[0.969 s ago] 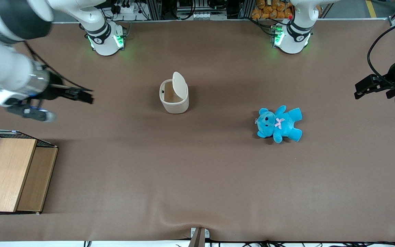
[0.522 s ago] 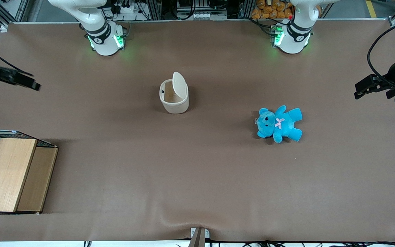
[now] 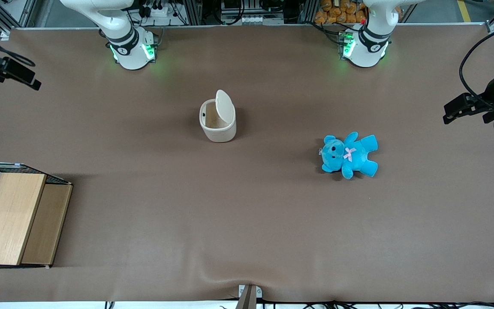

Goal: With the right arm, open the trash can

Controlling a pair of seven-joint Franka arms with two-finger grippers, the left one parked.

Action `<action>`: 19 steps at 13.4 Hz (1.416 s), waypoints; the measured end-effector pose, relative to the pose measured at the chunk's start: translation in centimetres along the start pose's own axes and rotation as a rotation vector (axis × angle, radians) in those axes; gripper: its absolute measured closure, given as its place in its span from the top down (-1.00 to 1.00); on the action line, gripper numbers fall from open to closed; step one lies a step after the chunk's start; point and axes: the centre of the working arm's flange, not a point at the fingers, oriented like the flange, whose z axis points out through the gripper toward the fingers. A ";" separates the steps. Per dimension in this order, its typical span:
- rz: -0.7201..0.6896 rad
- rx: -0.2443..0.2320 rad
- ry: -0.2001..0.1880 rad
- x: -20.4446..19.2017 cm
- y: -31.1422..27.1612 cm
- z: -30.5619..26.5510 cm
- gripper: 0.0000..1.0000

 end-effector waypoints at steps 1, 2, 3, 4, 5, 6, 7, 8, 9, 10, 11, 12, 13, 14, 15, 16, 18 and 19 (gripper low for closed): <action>0.001 0.001 0.006 -0.4 0.2 0.2 1.00; 0.000 0.004 0.017 -0.5 0.3 0.5 1.00; -0.002 0.004 0.028 -0.3 0.3 0.6 1.00; -0.005 0.001 0.033 -0.1 0.4 0.8 1.00; -0.009 -0.002 0.035 -0.1 0.6 0.9 1.00; -0.008 -0.002 0.036 0.0 0.9 0.9 1.00; -0.007 -0.001 0.039 0.0 1.1 0.9 1.00; -0.006 0.001 0.051 0.2 1.1 0.9 1.00; -0.006 0.004 0.065 0.5 1.1 0.9 1.00; -0.004 0.003 0.070 0.9 1.1 1.2 1.00; -0.001 0.002 0.070 1.4 1.1 1.5 1.00; 0.003 0.000 0.066 1.9 1.2 1.9 1.00; 0.007 -0.002 0.062 2.3 1.4 2.2 1.00; 0.007 -0.002 0.061 2.5 1.5 2.3 1.00; -0.022 -0.003 0.062 2.7 1.9 2.3 1.00; -0.075 -0.004 0.062 3.0 2.3 2.3 1.00; -0.141 -0.006 0.057 3.3 2.8 2.5 1.00; -0.153 -0.006 0.055 3.3 2.9 2.6 1.00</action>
